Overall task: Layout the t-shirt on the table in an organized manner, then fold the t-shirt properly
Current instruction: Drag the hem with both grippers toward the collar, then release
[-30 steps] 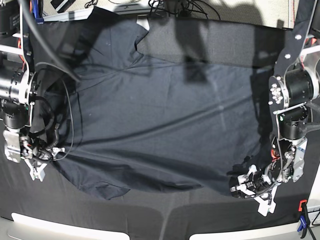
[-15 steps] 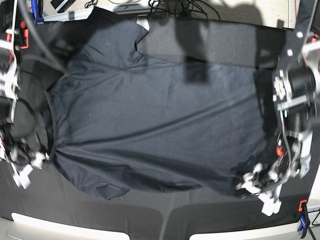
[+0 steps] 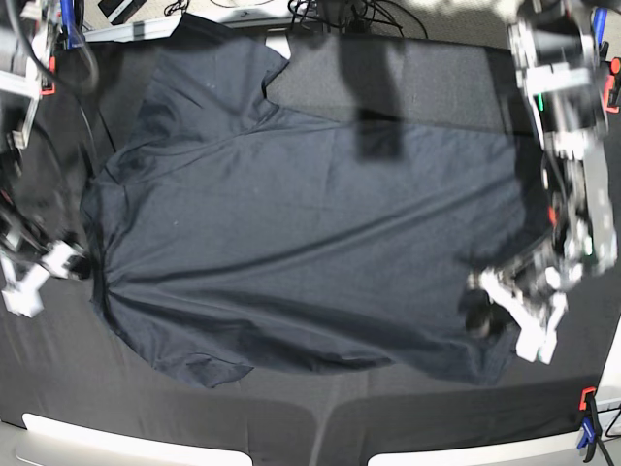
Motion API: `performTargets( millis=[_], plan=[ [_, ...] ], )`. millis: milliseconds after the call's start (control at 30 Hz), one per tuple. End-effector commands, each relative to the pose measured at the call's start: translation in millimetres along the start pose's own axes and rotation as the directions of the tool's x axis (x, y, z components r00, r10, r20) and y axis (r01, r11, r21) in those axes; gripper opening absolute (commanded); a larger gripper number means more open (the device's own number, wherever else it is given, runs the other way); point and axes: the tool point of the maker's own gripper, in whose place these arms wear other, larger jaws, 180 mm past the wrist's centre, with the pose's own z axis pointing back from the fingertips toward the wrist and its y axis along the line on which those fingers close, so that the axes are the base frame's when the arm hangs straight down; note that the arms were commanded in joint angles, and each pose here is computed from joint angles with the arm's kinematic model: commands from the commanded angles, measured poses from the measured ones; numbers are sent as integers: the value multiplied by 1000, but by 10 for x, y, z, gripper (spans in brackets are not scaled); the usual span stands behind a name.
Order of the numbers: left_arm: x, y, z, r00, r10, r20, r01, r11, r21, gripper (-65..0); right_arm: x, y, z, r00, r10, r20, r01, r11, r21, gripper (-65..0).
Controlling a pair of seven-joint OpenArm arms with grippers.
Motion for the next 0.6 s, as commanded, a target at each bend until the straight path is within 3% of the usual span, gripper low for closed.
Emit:
performTargets(
  millis=[0, 167, 300, 433, 567],
  plan=[
    [213, 28, 85, 997, -38, 62, 37, 999, 8, -476, 213, -35, 176, 997, 30, 74, -30, 1000, -8, -362],
    [-8, 39, 444, 990, -139, 6, 139, 990, 35, -476, 94, 6, 623, 987, 67, 147, -60, 997, -46, -362],
    [-206, 162, 769, 957, -273, -98, 280, 958, 66, -476, -56, 104, 899, 979, 83, 185, -68, 994, -86, -362],
    [-378, 190, 1097, 894, -402, -197, 419, 907, 53, -476, -179, 279, 1154, 967, 81, 240, -53, 991, -122, -362],
    [-536, 186, 1382, 808, -516, -284, 545, 838, 26, -476, -307, 459, 1387, 958, 81, 274, -38, 987, -158, -362]
  ],
)
